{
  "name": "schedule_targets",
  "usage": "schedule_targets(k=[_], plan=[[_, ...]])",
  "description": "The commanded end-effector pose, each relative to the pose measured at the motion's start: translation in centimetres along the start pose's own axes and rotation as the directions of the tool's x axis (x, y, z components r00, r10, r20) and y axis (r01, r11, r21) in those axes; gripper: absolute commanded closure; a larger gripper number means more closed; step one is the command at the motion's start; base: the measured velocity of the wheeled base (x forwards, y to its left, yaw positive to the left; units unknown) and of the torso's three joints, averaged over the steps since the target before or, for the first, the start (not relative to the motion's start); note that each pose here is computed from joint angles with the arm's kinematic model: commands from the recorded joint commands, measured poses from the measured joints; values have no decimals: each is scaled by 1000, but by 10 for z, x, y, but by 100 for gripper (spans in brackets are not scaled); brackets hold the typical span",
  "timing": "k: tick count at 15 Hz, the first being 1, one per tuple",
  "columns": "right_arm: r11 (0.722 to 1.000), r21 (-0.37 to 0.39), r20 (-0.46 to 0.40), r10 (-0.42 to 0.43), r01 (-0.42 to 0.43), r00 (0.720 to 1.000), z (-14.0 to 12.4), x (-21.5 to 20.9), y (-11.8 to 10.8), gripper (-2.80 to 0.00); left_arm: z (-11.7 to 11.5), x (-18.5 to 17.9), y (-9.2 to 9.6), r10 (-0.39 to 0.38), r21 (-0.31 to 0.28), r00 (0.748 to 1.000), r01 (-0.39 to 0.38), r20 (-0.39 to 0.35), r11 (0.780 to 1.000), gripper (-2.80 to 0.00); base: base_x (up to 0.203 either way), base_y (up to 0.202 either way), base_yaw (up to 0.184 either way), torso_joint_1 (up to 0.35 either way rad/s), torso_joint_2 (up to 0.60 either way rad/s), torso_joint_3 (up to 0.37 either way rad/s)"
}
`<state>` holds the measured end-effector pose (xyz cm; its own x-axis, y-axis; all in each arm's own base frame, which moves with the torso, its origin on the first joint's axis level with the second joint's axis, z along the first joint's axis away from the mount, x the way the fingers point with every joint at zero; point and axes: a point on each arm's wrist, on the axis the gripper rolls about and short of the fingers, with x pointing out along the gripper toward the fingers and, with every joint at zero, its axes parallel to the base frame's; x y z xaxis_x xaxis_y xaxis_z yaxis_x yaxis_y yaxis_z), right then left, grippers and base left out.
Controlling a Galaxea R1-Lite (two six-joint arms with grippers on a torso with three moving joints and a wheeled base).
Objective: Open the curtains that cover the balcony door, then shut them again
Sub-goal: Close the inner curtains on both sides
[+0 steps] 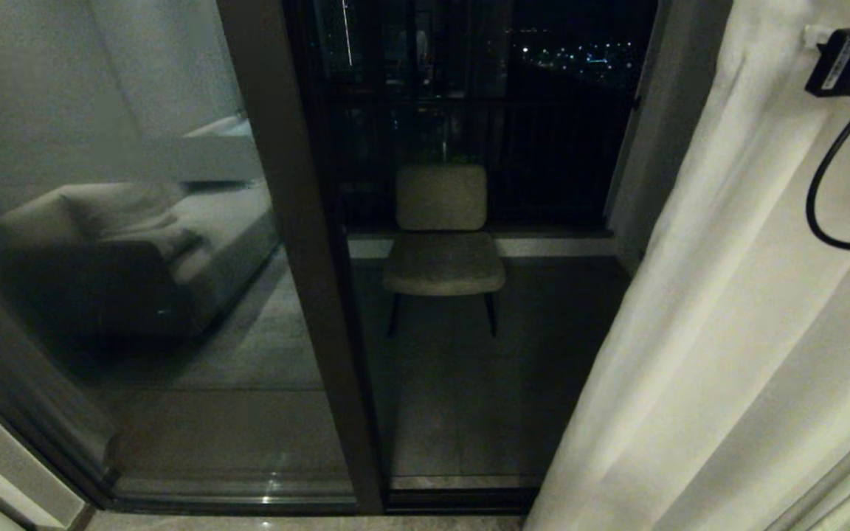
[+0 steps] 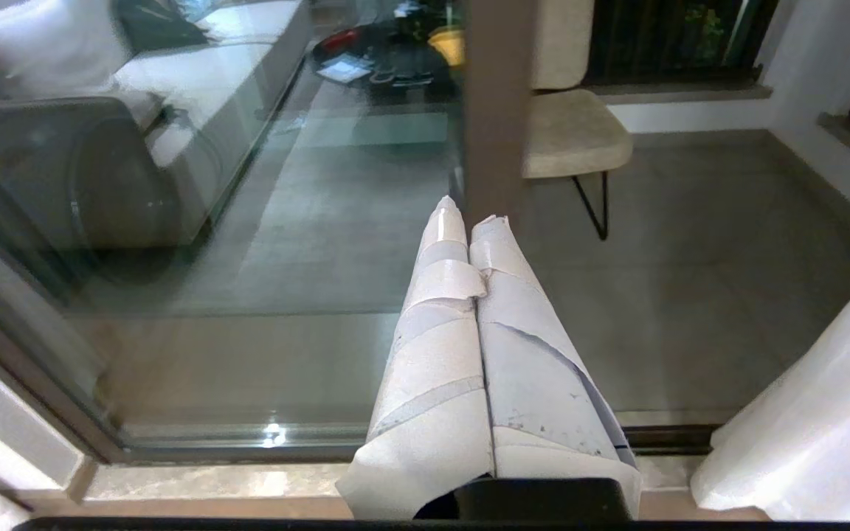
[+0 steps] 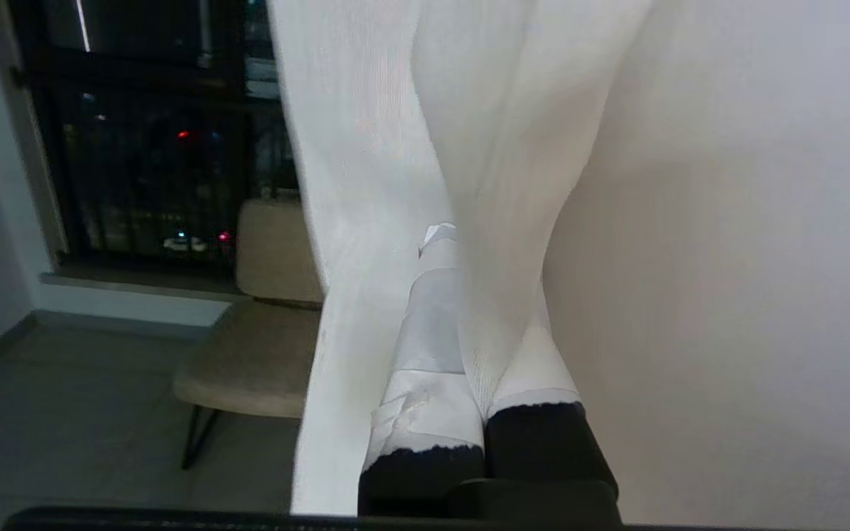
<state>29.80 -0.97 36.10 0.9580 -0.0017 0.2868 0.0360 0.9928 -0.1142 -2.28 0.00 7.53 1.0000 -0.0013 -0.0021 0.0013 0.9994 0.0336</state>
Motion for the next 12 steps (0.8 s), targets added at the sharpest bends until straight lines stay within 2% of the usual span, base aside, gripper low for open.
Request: schedule_targets(k=[1,12], plan=[[1000,-1,-1,0,0,1000,-1,1,0,0,0,0,0,0,1,1000,0,1,1000,0,0,195,-1,6,3,1],[1000,-1,-1,0,0,1000,-2,2,0,0,0,0,0,0,2,1000,0,1,1000,0,0,192,0,4,1,2]])
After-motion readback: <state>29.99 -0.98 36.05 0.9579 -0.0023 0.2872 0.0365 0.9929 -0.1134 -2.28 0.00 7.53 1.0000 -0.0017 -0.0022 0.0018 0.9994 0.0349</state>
